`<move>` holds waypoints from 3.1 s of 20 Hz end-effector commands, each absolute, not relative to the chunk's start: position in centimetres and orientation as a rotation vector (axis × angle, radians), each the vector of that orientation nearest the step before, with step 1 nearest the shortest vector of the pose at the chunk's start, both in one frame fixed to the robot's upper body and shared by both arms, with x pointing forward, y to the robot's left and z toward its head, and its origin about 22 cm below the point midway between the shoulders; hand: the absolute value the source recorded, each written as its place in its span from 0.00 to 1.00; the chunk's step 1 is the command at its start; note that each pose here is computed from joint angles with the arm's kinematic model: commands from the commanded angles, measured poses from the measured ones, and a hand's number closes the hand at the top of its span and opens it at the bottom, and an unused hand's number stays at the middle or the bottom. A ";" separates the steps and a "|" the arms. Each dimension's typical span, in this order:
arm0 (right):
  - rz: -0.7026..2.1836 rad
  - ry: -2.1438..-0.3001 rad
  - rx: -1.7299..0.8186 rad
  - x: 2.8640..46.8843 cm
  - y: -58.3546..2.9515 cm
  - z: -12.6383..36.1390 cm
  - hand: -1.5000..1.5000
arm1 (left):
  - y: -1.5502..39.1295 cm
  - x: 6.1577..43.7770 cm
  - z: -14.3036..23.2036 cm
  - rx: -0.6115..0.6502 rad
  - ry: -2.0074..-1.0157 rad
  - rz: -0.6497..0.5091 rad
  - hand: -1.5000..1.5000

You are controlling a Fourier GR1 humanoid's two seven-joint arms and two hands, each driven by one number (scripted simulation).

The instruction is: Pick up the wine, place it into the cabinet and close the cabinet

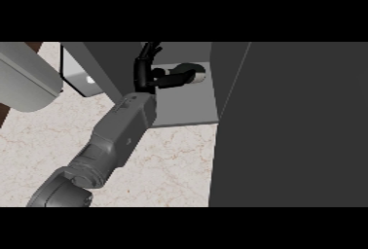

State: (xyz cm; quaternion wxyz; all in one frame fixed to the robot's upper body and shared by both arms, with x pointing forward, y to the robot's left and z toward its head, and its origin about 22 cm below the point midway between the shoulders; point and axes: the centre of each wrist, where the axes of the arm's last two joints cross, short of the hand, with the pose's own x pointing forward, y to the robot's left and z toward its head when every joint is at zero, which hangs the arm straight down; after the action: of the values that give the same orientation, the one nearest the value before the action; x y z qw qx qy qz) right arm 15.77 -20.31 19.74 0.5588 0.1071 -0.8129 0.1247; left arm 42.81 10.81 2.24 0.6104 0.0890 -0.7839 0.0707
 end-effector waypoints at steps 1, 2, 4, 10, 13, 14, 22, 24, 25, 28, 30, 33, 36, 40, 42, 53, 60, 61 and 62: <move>0.309 -1.922 0.269 15.1 -21.0 20.3 0.00 | 11.7 41.6 -0.2 0.264 -1.806 0.124 0.00; 0.293 -1.924 0.277 14.2 -21.2 20.1 0.00 | 12.3 43.1 2.2 0.266 -1.790 0.132 0.00; 0.292 -1.941 0.287 14.4 -20.7 20.6 0.00 | 13.0 42.5 1.0 0.283 -1.783 0.113 0.00; 0.319 -1.930 0.298 15.3 -20.4 19.9 0.00 | 12.2 41.3 -1.0 0.289 -1.816 0.170 0.00; 0.299 -1.947 0.287 14.8 -20.5 20.5 0.00 | 12.5 41.6 -0.5 0.279 -1.830 0.177 0.00; 0.315 -1.934 0.284 15.4 -20.8 20.1 0.00 | 12.2 41.8 0.0 0.290 -1.837 0.177 0.00; 0.295 -1.950 0.292 14.4 -20.9 20.4 0.00 | 13.4 42.1 0.2 0.185 -1.862 0.149 0.00; 0.303 -1.935 0.316 13.7 -20.6 20.5 0.00 | 13.2 41.8 -0.2 0.170 -1.858 0.151 0.00; 0.316 -1.925 0.280 15.1 -20.2 19.8 0.00 | 12.8 41.8 -0.2 0.151 -1.874 0.133 0.00; 0.278 -1.950 0.287 15.3 -20.4 20.5 0.00 | 12.1 41.1 -1.1 0.106 -1.860 0.107 0.00; 0.304 -1.927 0.282 15.1 -21.4 20.3 0.00 | 12.6 41.4 -0.8 0.088 -1.853 0.119 0.00; 0.282 -1.932 0.272 16.5 -20.6 19.5 0.00 | 11.7 41.6 -0.3 0.079 -1.864 0.091 0.00; 0.298 -1.936 0.301 15.0 -20.3 20.5 0.00 | 12.1 41.2 -1.0 0.042 -1.862 0.153 0.00; 0.303 -1.914 0.284 15.9 -19.6 20.3 0.00 | 12.4 40.9 -1.5 -0.029 -1.851 0.197 0.00; 0.288 -1.920 0.300 15.5 -19.9 20.6 0.00 | 12.6 40.5 -2.2 -0.004 -1.863 0.196 0.00; 0.290 -1.918 0.303 15.4 -19.6 20.2 0.00 | 11.6 40.2 -1.6 -0.054 -1.843 0.221 0.00; 0.259 -1.912 0.249 15.5 -20.8 20.3 0.00 | 8.6 36.4 -2.1 -0.096 -1.846 0.170 0.00; 0.261 -1.907 0.241 13.6 -20.7 21.9 0.00 | 8.6 34.5 -3.9 -0.097 -1.835 0.171 0.00; 0.265 -1.898 0.257 13.7 -19.8 21.0 0.00 | 7.7 33.6 -3.6 -0.081 -1.840 0.185 0.00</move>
State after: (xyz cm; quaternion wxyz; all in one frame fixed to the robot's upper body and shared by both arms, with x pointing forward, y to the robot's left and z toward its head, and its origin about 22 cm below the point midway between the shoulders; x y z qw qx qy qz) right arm 15.73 -19.94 20.39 0.5730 0.1079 -0.8040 0.1165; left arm 36.63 9.73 -3.17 0.5943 -0.0303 -0.8001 0.0752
